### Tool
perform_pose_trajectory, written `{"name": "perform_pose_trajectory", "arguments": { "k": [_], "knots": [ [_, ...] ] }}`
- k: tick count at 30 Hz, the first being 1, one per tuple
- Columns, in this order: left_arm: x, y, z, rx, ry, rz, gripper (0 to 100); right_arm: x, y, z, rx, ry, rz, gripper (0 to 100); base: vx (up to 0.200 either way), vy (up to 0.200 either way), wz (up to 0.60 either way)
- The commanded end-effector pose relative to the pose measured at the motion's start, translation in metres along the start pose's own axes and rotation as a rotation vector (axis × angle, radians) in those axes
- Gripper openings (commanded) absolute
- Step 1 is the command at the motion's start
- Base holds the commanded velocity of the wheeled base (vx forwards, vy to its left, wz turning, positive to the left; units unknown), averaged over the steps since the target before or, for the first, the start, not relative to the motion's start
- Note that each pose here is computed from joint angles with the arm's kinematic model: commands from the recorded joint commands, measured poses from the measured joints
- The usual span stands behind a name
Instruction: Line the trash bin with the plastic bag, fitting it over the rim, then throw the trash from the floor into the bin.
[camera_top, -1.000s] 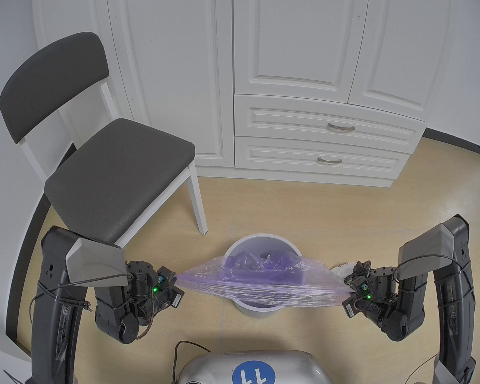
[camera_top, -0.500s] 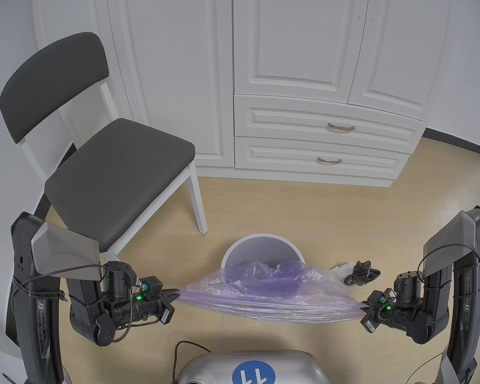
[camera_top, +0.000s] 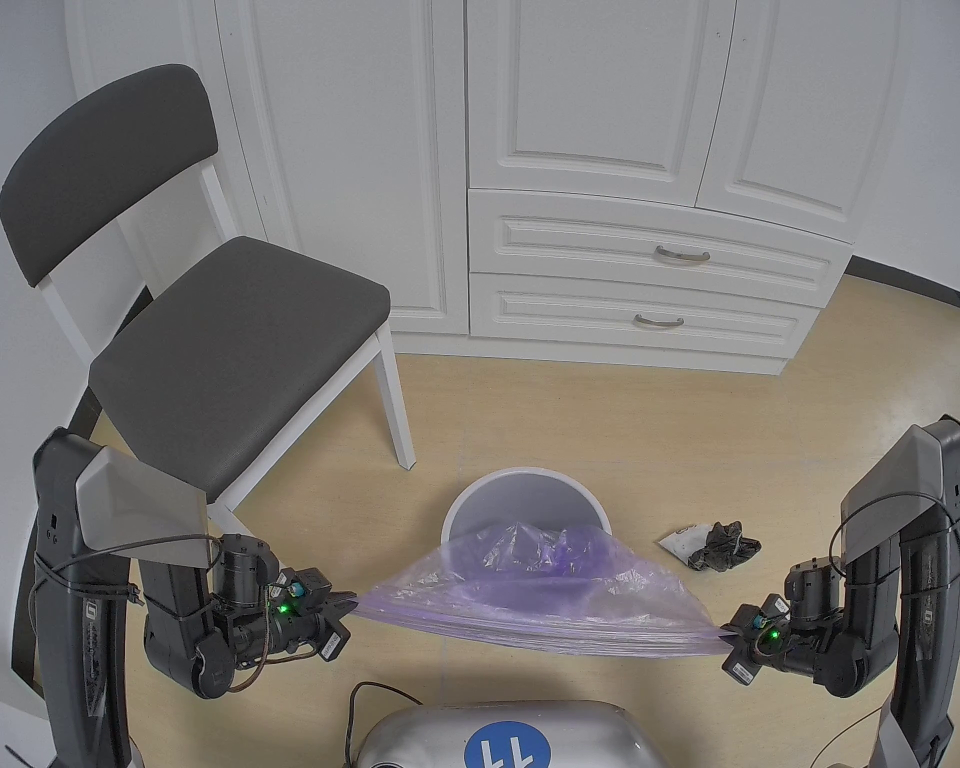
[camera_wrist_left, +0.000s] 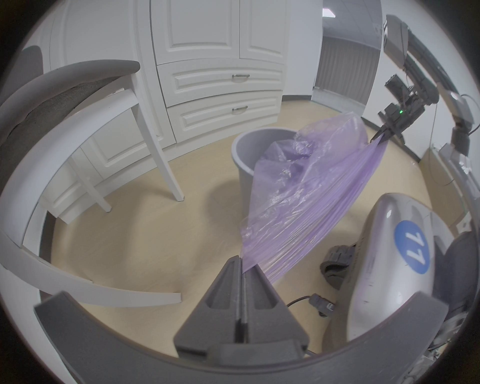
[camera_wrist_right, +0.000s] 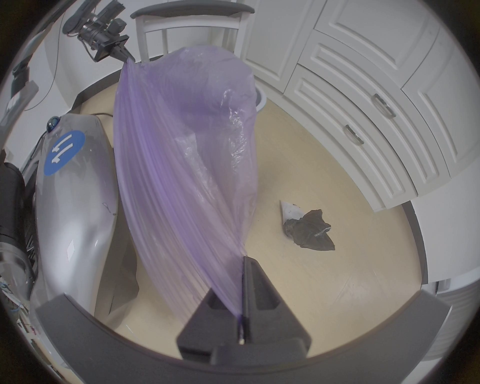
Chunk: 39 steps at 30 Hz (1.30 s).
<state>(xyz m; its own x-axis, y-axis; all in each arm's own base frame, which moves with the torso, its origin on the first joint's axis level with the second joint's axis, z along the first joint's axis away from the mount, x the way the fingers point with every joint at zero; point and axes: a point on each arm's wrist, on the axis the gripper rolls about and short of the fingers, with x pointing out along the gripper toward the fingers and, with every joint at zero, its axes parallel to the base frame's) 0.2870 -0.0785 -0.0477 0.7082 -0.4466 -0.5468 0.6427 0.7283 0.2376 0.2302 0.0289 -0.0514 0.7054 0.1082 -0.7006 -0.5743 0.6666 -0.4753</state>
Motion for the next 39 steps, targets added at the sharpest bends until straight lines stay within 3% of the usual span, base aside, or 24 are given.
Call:
{"name": "perform_pose_trajectory", "arguments": {
  "k": [1,6,11,19,24,27,31,39],
  "knots": [
    [0.017,-0.004,-0.009,0.022,0.045,0.040,0,0.013,0.008,0.002,-0.027,0.021,-0.014,0,0.000,0.000,0.00],
    [0.036,0.006,-0.016,0.052,0.100,0.049,0,0.041,0.002,0.008,-0.024,0.024,-0.109,0,0.000,0.000,0.00],
    [0.044,0.020,-0.017,0.070,0.179,0.032,0,0.054,-0.001,0.014,-0.039,-0.001,-0.142,0,0.000,0.000,0.00],
    [0.072,0.043,0.011,0.099,0.128,0.119,0,0.075,-0.015,0.024,-0.025,-0.055,-0.221,0,0.000,0.000,0.00],
    [0.069,0.047,0.027,0.097,0.089,0.131,0,0.072,-0.019,0.027,-0.002,-0.053,-0.249,0,0.000,0.000,0.00],
    [0.061,0.046,0.027,0.085,0.094,0.126,0,0.063,-0.024,0.027,0.006,-0.056,-0.254,0,0.000,0.000,0.00],
    [0.046,0.041,0.028,0.023,0.035,0.127,0,0.051,-0.033,0.029,0.036,-0.084,-0.262,0,0.000,0.000,0.00],
    [0.044,0.038,0.025,0.026,-0.001,0.090,0,0.048,-0.029,0.026,0.038,-0.083,-0.231,0,0.000,0.000,0.00]
  ]
}}
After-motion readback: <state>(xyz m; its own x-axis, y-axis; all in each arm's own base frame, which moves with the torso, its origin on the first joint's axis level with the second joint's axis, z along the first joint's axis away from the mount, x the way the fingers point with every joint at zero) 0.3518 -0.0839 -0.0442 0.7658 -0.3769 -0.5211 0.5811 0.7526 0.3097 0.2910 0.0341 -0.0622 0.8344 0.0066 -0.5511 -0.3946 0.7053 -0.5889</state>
